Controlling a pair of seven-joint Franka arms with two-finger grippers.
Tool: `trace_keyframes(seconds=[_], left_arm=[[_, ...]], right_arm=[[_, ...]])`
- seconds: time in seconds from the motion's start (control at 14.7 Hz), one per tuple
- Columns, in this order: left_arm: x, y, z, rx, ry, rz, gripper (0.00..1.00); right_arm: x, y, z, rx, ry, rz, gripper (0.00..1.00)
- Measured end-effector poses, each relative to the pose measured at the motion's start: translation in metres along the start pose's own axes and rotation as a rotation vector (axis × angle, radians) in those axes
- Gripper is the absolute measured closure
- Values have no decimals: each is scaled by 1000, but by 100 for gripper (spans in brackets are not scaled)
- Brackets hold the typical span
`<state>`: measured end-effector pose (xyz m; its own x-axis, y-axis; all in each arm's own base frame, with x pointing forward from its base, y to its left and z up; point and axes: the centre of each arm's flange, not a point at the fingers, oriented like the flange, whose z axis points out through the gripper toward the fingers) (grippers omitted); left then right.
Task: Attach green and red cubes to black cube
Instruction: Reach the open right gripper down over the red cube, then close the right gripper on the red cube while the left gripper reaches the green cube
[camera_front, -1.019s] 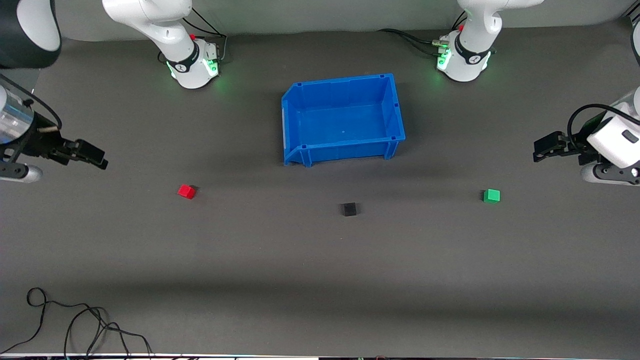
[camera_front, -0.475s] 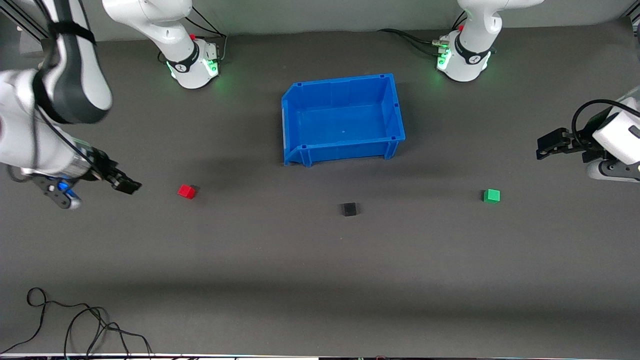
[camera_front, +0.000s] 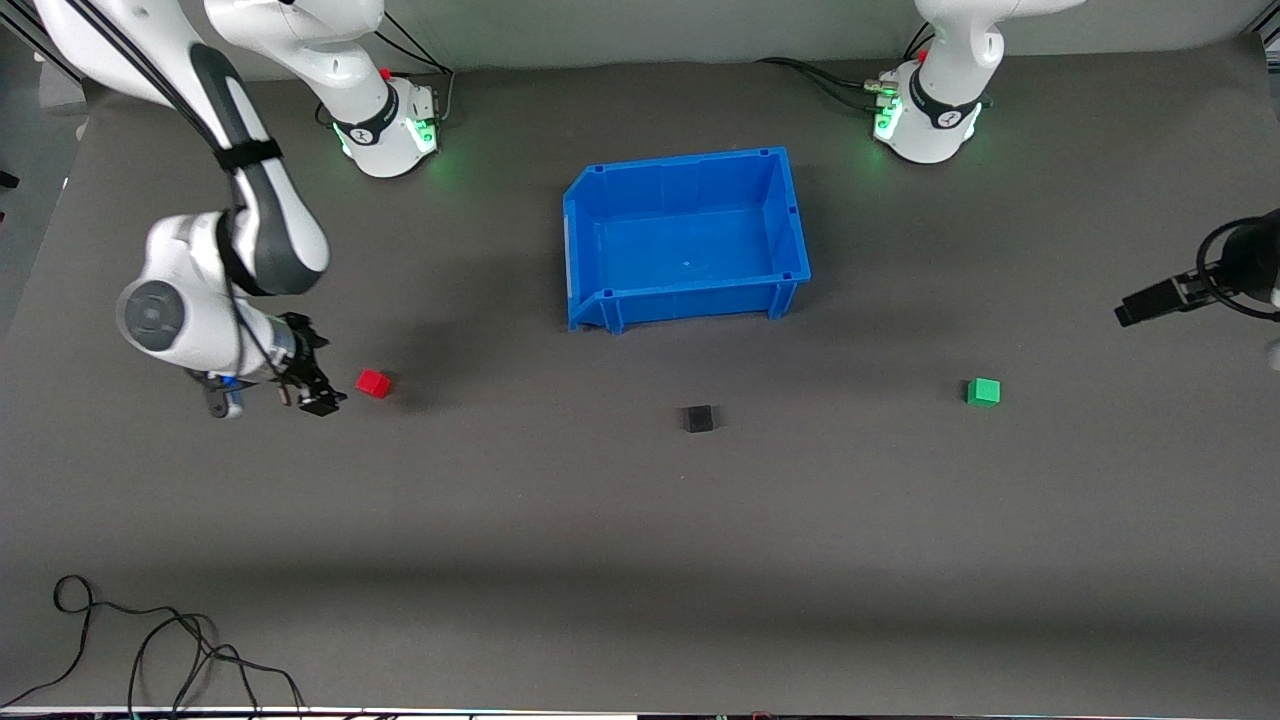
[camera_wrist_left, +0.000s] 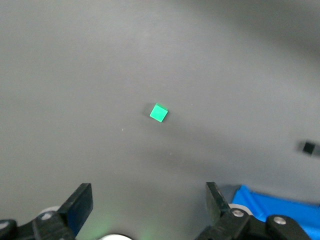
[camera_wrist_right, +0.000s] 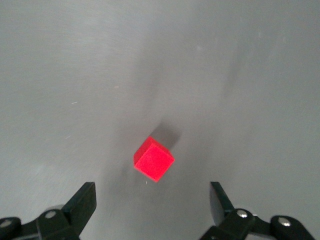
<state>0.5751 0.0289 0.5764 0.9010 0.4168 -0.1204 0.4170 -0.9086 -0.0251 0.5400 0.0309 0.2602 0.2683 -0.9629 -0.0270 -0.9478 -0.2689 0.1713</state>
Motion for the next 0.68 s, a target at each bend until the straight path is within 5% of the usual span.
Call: trace_keyframes(seconds=[0.27, 0.68], left_arm=[[24, -16, 40, -59, -119, -390, 0], [54, -69, 139, -223, -253, -717, 0]], right_arm=[[4, 0, 33, -28, -5, 58, 0], [6, 2, 77, -69, -10, 96, 13]])
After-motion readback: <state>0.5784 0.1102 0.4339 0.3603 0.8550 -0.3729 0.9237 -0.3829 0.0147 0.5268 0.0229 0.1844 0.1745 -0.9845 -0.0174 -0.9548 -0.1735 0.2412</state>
